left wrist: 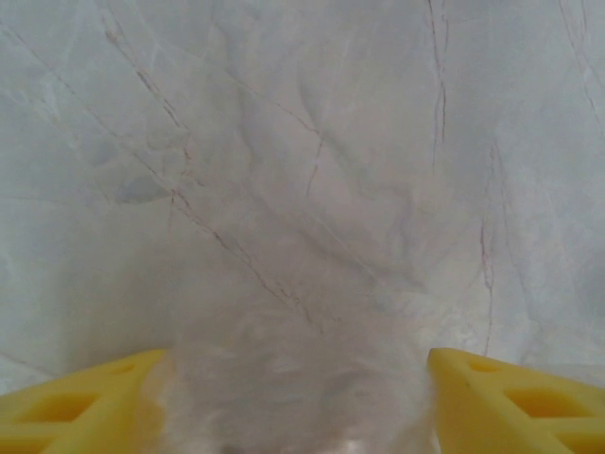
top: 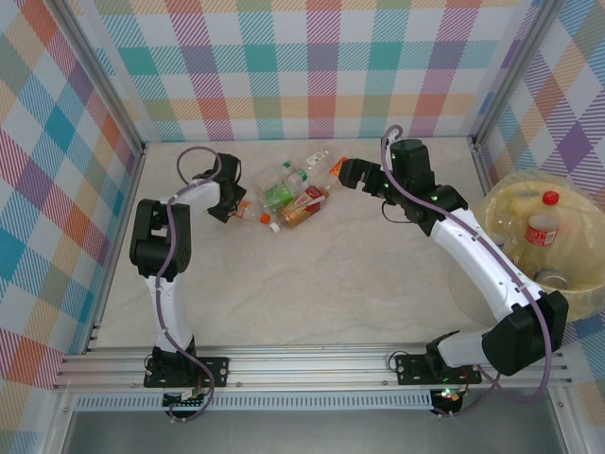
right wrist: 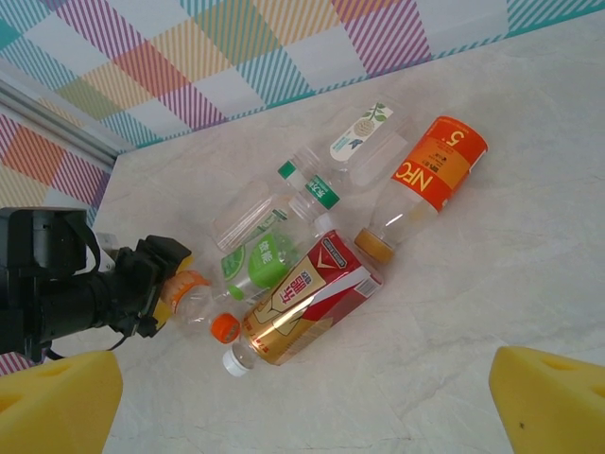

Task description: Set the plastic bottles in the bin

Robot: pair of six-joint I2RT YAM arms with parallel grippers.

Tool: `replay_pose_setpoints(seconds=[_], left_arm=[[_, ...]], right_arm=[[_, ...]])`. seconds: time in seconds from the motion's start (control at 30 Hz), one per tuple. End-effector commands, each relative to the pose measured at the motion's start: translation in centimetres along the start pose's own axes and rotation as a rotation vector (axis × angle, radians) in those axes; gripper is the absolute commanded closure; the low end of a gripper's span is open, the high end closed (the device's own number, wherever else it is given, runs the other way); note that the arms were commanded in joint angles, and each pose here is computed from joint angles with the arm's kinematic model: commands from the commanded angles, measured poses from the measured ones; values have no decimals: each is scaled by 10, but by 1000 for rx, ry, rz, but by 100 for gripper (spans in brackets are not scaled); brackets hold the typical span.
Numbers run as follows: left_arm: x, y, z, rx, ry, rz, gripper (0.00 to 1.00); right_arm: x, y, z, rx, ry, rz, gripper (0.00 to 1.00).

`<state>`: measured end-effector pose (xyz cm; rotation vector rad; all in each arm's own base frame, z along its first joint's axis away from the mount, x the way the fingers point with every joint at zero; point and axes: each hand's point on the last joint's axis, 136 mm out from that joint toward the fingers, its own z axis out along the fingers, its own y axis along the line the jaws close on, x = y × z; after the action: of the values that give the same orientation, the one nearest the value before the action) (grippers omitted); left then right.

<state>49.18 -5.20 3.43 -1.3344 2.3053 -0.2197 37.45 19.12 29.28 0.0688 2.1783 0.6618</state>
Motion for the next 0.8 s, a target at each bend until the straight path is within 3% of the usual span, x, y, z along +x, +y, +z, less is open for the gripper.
replay_pose_setpoints(seconds=[0.0,0.1,0.23,0.4,0.6,0.77], left_arm=[[-3,-5,4,65,1,-21,40],[-16,-19,-17,139,-50,11,46],[-25,-44,-59,251,-86,166,48],[-14,-72,-117,430,-93,323,50],[38,-115,-184,663,-62,531,51],[101,-150,-239,859,9,684,51]], right_arm=[[-3,8,-5,-27,-3,-21,0],[1,13,-3,-63,12,-31,0],[8,26,2,-155,30,-29,0],[15,36,11,-238,44,-7,0],[23,45,24,-319,68,55,0],[34,61,27,-458,79,81,0]])
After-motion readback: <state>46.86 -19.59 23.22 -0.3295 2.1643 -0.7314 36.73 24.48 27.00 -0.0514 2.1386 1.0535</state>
